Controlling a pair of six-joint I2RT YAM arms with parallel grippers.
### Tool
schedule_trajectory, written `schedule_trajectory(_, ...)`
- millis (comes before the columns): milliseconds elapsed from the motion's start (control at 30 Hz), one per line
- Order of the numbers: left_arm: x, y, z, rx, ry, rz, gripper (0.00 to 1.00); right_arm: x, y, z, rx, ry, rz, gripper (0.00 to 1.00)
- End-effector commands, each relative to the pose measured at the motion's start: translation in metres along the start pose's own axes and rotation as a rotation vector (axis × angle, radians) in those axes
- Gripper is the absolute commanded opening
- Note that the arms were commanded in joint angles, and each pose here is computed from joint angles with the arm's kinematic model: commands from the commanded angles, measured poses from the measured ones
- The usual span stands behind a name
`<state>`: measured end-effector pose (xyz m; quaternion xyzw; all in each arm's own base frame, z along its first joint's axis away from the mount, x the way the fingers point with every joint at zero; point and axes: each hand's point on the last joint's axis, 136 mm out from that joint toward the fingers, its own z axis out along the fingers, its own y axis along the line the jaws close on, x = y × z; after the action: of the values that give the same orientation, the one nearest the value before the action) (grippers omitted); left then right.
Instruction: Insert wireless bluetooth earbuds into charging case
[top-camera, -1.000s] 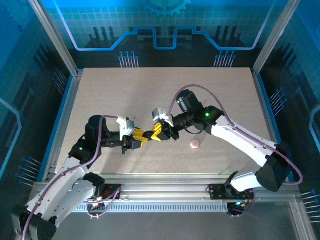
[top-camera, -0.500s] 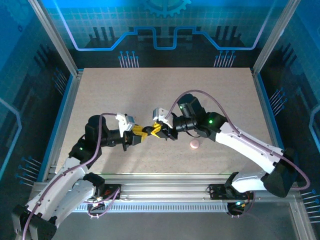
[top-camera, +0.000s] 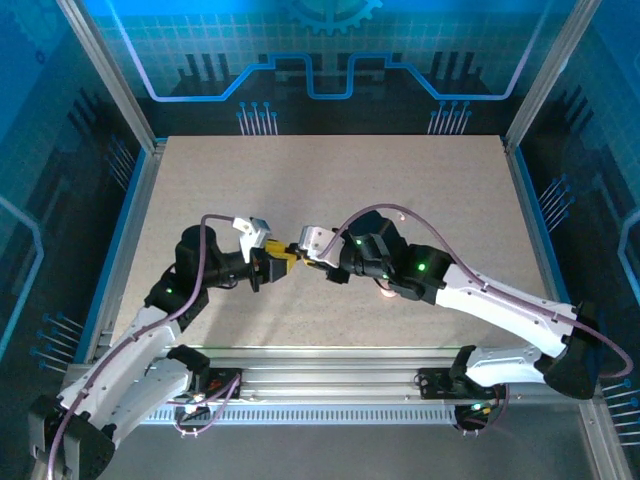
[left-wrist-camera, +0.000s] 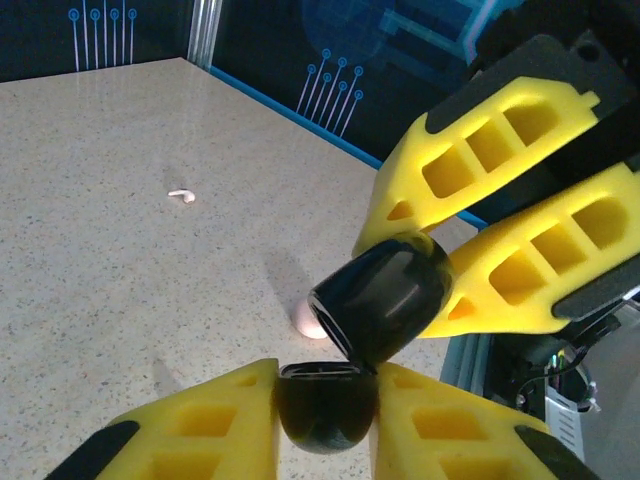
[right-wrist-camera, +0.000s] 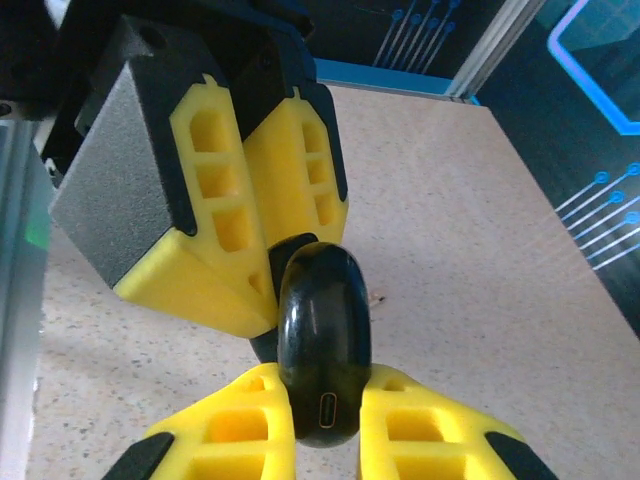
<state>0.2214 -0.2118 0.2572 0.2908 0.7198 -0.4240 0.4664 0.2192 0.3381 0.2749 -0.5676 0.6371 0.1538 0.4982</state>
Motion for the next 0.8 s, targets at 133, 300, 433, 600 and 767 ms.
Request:
schedule_trajectory(133, -0.019, -0.018, -0.001, 0.075, -0.047, -0.008, 0.37, -0.010, -0.029, -0.003, 0.208, 0.001, -0.092, 0.14)
schedule_trajectory(300, -0.021, -0.014, -0.002, 0.047, -0.055, -0.038, 0.45, -0.014, -0.031, -0.004, 0.256, 0.001, -0.149, 0.14)
schedule_trajectory(433, -0.028, 0.004, -0.002, -0.062, -0.063, -0.164, 0.51, -0.012, -0.041, -0.008, 0.332, 0.017, -0.237, 0.15)
schedule_trajectory(600, -0.034, 0.022, 0.001, -0.161, -0.034, -0.413, 0.54, -0.007, -0.053, -0.009, 0.439, 0.021, -0.492, 0.15)
schedule_trajectory(767, -0.039, 0.025, 0.007, -0.168, -0.025, -0.679, 0.52, -0.011, -0.067, -0.009, 0.517, 0.007, -0.648, 0.15)
